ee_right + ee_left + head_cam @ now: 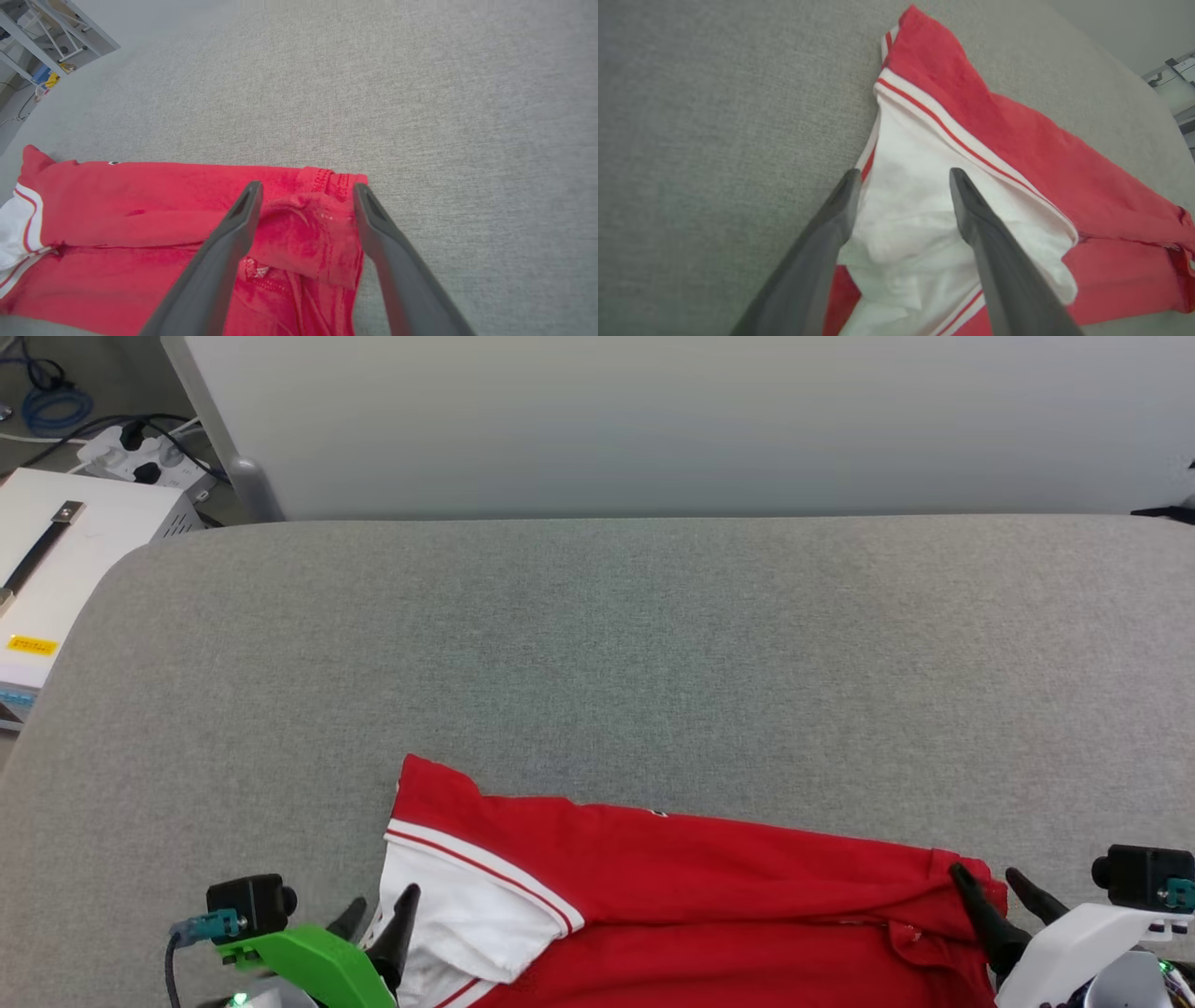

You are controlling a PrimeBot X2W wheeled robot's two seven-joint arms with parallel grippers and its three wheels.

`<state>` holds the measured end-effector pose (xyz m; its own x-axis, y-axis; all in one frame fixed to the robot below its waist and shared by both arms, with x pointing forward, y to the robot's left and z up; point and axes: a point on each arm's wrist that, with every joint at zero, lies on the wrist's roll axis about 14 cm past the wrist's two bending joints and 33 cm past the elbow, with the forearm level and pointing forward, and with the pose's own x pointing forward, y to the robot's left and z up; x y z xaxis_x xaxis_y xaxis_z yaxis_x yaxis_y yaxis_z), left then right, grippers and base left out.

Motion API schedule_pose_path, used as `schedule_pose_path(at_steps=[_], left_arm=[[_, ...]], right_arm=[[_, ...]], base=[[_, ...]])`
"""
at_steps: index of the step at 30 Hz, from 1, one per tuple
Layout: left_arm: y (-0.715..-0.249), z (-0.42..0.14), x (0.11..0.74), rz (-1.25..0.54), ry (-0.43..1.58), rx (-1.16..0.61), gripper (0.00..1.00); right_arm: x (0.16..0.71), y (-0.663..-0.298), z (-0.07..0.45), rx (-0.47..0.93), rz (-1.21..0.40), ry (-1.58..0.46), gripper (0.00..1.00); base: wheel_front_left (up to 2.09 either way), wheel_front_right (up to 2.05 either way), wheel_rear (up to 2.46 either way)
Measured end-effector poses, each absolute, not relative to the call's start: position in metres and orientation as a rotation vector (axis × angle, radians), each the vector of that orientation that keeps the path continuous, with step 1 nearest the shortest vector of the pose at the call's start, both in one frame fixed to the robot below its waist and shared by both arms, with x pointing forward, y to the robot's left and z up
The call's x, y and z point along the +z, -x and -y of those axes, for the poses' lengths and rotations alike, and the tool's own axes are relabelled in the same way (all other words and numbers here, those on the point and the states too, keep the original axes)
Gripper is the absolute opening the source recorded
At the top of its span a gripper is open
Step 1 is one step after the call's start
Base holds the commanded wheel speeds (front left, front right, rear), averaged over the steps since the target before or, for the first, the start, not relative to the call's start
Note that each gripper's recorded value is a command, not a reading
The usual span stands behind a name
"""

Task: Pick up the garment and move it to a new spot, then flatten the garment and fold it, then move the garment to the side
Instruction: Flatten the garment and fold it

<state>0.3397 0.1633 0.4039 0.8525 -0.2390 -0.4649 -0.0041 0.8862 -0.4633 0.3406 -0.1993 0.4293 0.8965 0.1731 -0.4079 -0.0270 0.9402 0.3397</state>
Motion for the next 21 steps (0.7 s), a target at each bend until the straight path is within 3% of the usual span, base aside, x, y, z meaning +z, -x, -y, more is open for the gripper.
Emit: schedule_pose_path(at_steps=[5,12,21], left_arm=[[-0.357,-0.175,0.434,-0.359,0.397,-0.117,1.00],[-0.370,-0.186,0.471,-0.142,0.331,-0.089,1.00],[-0.375,-0.187,0.506,0.004,0.213,-0.090,1.00]], right_arm=[[0.443,-0.335,0.221,0.055,-0.432,-0.324,1.00],[0.441,-0.319,0.245,0.002,-0.536,-0.296,1.00],[0.434,-0.320,0.228,0.053,-0.632,-0.293,1.00]], base=[[0.00,0.00,0.00],[0.00,0.00,0.00],[0.00,0.00,0.00]])
